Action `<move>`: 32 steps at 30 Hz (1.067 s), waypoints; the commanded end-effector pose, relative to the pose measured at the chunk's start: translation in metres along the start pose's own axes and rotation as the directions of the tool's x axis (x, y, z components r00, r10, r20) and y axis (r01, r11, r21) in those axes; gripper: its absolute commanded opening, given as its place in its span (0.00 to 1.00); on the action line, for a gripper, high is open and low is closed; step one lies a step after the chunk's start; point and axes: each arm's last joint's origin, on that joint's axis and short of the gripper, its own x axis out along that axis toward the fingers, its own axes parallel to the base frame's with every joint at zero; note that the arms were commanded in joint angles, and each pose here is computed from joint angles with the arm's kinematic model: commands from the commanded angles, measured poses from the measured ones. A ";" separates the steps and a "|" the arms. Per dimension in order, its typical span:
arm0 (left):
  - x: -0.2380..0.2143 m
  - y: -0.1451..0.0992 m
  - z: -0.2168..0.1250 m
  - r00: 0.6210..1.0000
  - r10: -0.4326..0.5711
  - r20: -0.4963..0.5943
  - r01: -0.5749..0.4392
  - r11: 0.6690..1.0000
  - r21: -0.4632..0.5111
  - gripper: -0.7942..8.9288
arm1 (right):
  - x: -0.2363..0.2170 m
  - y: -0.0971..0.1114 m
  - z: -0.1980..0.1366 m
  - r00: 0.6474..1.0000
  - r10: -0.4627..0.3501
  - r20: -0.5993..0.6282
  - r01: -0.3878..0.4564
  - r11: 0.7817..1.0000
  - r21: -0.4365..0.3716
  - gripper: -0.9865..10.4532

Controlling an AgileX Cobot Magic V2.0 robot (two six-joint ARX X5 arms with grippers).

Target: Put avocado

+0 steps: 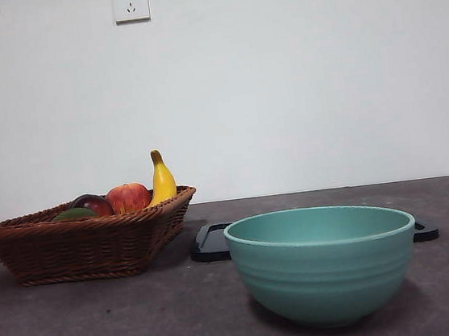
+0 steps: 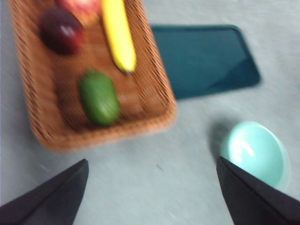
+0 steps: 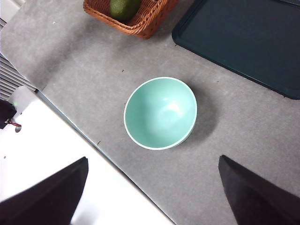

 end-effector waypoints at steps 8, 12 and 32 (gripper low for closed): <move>0.066 -0.002 0.051 0.988 0.117 -0.098 -0.109 0.991 0.079 0.53 | -0.002 0.002 0.004 1.000 0.005 0.014 -0.005 1.000 -0.014 0.48; 0.104 0.000 0.056 0.978 0.159 -0.138 -0.145 0.984 0.103 0.53 | -0.002 0.002 0.004 1.000 0.005 0.016 -0.005 1.000 -0.015 0.48; 0.218 0.023 0.040 0.899 0.313 -0.306 -0.275 0.948 0.160 0.53 | -0.002 0.002 0.005 1.000 0.005 0.018 -0.005 1.000 -0.016 0.48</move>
